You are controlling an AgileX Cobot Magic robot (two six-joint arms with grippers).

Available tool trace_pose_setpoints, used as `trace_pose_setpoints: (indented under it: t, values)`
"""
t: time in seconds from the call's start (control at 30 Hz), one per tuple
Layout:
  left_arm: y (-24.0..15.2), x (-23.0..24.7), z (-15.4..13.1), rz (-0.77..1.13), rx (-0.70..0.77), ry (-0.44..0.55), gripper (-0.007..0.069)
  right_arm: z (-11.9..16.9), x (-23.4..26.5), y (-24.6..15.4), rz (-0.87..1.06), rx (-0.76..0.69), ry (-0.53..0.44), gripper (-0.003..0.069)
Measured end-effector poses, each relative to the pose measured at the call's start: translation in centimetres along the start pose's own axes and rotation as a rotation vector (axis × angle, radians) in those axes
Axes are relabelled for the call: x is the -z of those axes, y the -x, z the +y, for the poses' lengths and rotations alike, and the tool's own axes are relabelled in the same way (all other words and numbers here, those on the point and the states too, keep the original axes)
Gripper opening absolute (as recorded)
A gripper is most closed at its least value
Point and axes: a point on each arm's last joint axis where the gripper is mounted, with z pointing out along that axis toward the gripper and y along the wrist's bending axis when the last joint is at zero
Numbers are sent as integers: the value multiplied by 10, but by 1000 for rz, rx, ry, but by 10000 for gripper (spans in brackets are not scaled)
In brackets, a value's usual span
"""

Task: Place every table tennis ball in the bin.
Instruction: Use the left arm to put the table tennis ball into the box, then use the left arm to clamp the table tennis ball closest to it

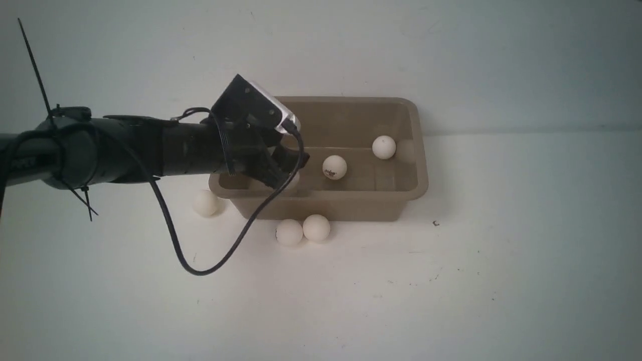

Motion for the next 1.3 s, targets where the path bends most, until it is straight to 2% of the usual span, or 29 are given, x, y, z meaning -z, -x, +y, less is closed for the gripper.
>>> trace_pose_setpoints:
  t: [0.1, 0.23, 0.3, 0.4, 0.5, 0.53, 0.63, 0.77, 0.9, 0.93, 1.03, 1.17, 1.3]
  values:
    - [23, 21, 3, -39, 37, 75, 557, 0, 0, 0, 0, 0, 0, 580]
    - [61, 61, -4, -112, 32, 103, 552, 0, 0, 0, 0, 0, 0, 580]
    - [76, 80, -12, -131, 44, 71, 540, 0, 0, 0, 0, 0, 0, 580]
    - [85, 102, -30, -76, 68, -38, 507, 0, 0, 0, 0, 0, 0, 580]
    - [74, 111, -40, 92, 79, -108, 484, 0, 0, 0, 0, 0, 0, 580]
    - [73, 111, -40, 104, 80, -109, 483, 0, 0, 0, 0, 0, 0, 580]
    - [56, 115, -41, 296, 93, -111, 478, 0, 0, 0, 0, 0, 1, 580]
    - [44, 117, -41, 404, 143, -95, 478, 0, 0, 0, 0, 1, 1, 580]
    - [28, 110, -45, 435, 182, -101, 478, 0, 0, 0, 0, 1, 1, 580]
    - [12, 101, -50, 453, 218, -103, 478, 0, 0, 0, 0, 1, 1, 580]
    - [-4, 93, -55, 453, 282, -96, 478, 0, 0, 0, 0, 1, 1, 580]
    - [-20, 87, -63, 403, 444, -83, 478, 0, 0, 0, 0, 1, 1, 580]
    - [-29, 84, -64, 329, 523, -50, 478, 0, 0, 0, 0, 1, 1, 580]
